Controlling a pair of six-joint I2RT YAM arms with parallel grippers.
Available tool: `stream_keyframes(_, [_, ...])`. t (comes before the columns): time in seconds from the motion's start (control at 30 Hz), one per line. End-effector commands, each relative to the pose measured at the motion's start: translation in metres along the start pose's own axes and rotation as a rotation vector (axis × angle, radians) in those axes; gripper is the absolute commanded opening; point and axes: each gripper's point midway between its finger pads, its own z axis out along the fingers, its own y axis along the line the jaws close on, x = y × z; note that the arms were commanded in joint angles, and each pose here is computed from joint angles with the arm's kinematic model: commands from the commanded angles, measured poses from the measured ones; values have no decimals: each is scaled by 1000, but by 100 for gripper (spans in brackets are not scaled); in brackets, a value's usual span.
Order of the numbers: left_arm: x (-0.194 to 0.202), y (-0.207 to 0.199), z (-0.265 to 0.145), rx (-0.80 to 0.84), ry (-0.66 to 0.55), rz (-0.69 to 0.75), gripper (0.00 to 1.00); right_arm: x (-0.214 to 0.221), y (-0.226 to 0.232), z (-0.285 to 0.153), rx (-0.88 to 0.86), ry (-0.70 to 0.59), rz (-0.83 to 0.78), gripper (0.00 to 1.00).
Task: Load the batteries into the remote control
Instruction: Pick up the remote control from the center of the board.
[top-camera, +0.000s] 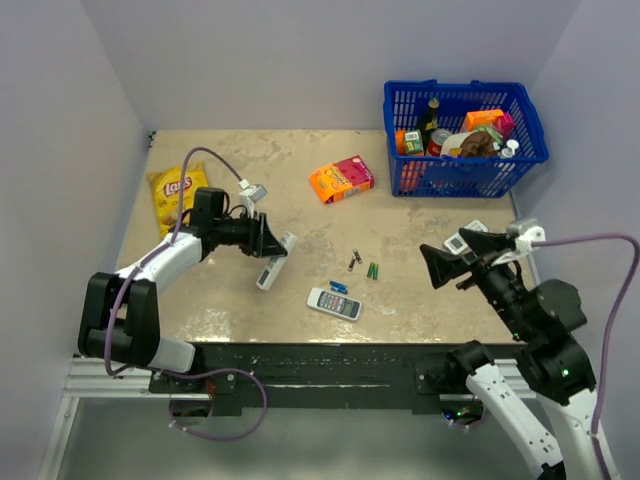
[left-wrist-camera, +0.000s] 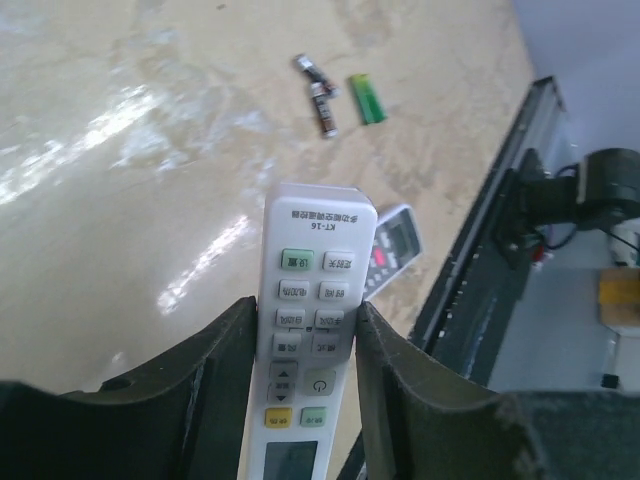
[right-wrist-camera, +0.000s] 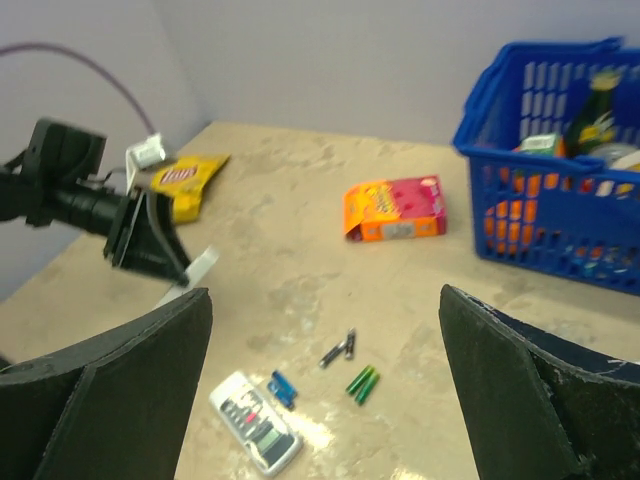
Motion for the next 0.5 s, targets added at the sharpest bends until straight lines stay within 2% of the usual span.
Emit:
stream_keyframes(0.0, [-15, -72, -11, 307, -53, 127, 1, 14, 41, 10, -224, 105, 47, 98])
stream_keyframes(0.23, [-17, -122, -11, 421, -51, 218, 1, 52, 75, 29, -436, 256, 146, 98])
stream_keyframes(0.47, [-14, -165, -2, 517, -26, 292, 1, 90, 93, 42, -571, 380, 239, 98])
